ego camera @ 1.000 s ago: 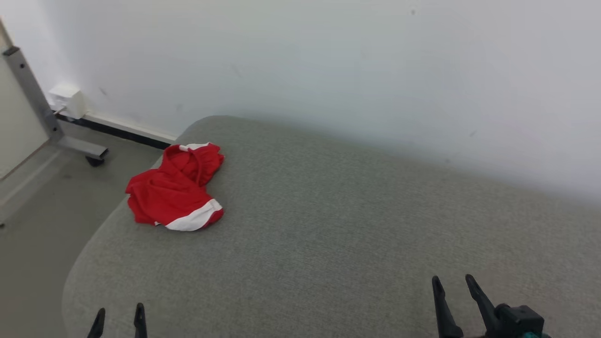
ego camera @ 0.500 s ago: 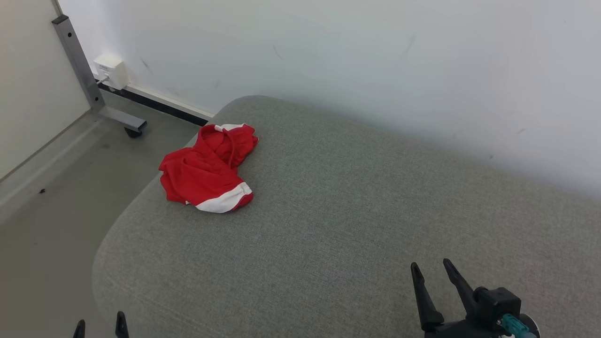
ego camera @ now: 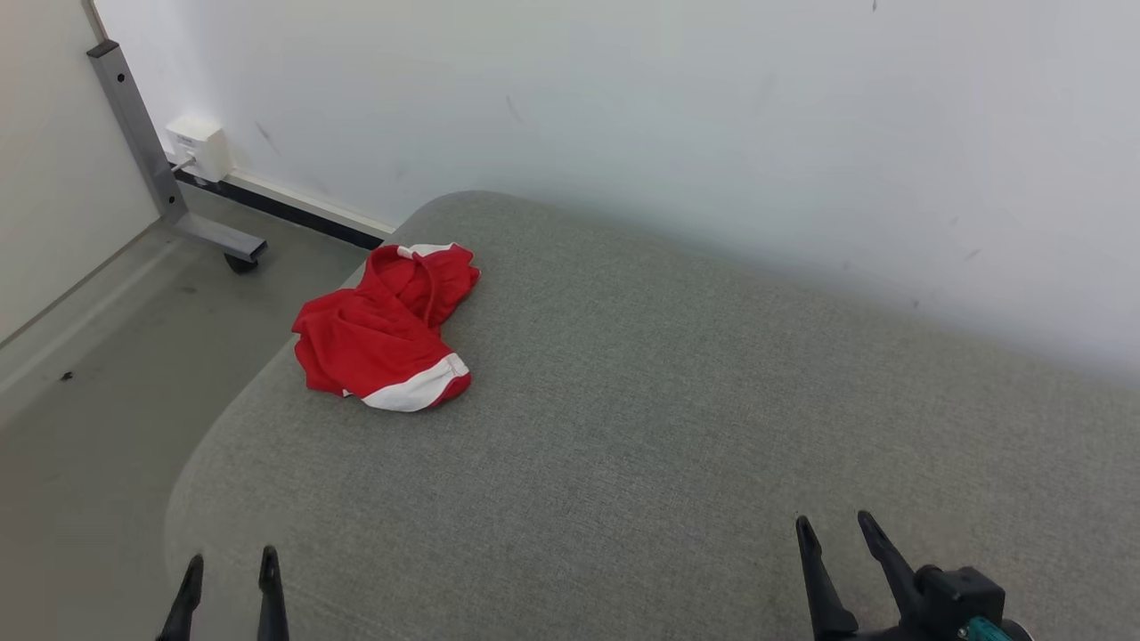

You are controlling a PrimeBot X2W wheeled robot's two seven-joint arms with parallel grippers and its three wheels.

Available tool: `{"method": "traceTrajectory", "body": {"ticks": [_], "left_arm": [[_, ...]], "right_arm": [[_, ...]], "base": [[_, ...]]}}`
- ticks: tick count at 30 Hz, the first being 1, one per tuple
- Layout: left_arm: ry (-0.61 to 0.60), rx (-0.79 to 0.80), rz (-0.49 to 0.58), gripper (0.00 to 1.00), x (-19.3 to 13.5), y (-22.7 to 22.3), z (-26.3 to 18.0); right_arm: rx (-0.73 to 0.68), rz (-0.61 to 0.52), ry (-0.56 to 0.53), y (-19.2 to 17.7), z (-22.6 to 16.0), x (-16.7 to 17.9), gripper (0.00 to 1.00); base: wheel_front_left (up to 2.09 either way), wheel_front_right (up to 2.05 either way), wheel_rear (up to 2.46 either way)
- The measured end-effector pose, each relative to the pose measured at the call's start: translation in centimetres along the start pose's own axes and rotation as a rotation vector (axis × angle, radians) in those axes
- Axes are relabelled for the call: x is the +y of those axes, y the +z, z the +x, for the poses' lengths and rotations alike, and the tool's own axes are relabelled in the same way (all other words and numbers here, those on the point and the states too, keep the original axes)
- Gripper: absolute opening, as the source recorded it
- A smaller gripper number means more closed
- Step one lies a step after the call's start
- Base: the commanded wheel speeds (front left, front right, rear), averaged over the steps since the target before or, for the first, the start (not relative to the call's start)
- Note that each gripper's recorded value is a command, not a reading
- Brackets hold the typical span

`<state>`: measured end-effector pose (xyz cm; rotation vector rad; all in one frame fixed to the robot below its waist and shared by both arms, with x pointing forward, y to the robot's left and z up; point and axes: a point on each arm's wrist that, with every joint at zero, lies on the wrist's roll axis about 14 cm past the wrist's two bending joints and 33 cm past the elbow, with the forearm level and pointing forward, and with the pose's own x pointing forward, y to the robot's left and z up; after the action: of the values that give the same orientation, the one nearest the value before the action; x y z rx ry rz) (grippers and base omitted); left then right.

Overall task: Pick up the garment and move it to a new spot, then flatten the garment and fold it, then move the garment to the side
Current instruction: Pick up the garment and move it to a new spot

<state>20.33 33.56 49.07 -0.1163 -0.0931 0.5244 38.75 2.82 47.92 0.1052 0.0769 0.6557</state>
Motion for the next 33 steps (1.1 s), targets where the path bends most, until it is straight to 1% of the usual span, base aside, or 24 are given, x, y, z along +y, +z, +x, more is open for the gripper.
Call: {"method": "traceTrajectory", "body": {"ticks": [2,4,7,10,12,14,16,17,19,21,22,26,30,33], "left_arm": [[-0.031,-0.007,0.009,1.0,-0.6,0.5,1.2],[-0.039,-0.023,-0.006,1.0,-0.6,1.5,2.7],[-0.04,-0.077,-0.036,1.0,-0.5,4.1,5.7],[-0.042,-0.115,-0.045,1.0,-0.4,6.6,8.7],[-0.037,-0.121,-0.049,1.0,-0.1,7.9,10.7],[-0.023,-0.115,-0.075,1.0,0.2,9.0,12.9],[-0.029,-0.08,-0.084,1.0,-0.1,9.4,14.8],[-0.032,-0.062,-0.113,1.0,-0.3,9.4,15.8],[-0.023,-0.011,-0.116,1.0,0.0,9.1,17.4],[-0.007,0.051,-0.141,1.0,0.5,8.5,19.2],[-0.003,0.102,-0.137,1.0,0.5,7.6,20.0],[0.023,0.272,-0.199,1.0,-0.1,4.3,23.2],[0.019,0.441,-0.298,1.0,-3.0,0.0,26.5],[0.026,0.549,-0.341,1.0,-4.8,-3.2,28.2]], "right_arm": [[0.01,-0.001,-0.011,-0.4,-0.7,-0.2,1.0],[0.01,-0.012,-0.002,-0.1,-0.8,0.1,1.0],[-0.013,-0.044,0.012,1.3,-0.6,0.2,1.0],[-0.055,-0.084,0.023,3.5,0.0,-0.2,1.0],[-0.081,-0.101,0.03,4.7,0.6,-0.5,1.0],[-0.096,-0.112,0.032,5.5,1.1,-0.9,1.0],[-0.108,-0.119,0.032,6.1,1.5,-1.4,1.0],[-0.119,-0.117,0.028,6.4,1.7,-1.7,1.0],[-0.124,-0.108,0.022,6.4,1.9,-2.3,1.0],[-0.127,-0.092,0.002,6.1,2.0,-3.2,1.0],[-0.126,-0.08,-0.01,5.8,2.0,-3.7,1.0],[-0.106,-0.034,-0.074,4.0,1.7,-6.1,1.0],[-0.061,0.007,-0.148,1.2,1.2,-8.9,1.0],[-0.019,0.027,-0.197,-1.0,0.6,-10.7,1.0]], "base": [[0.0,0.0,0.0],[0.0,0.0,0.0],[0.0,0.0,0.0],[0.0,0.0,0.0],[0.0,0.0,0.0],[0.0,0.0,0.0],[0.0,0.0,0.0],[0.0,0.0,0.0],[0.0,0.0,0.0],[0.0,0.0,0.0],[0.0,0.0,0.0],[0.0,0.0,0.0],[0.0,0.0,0.0],[0.0,0.0,0.0]]}}
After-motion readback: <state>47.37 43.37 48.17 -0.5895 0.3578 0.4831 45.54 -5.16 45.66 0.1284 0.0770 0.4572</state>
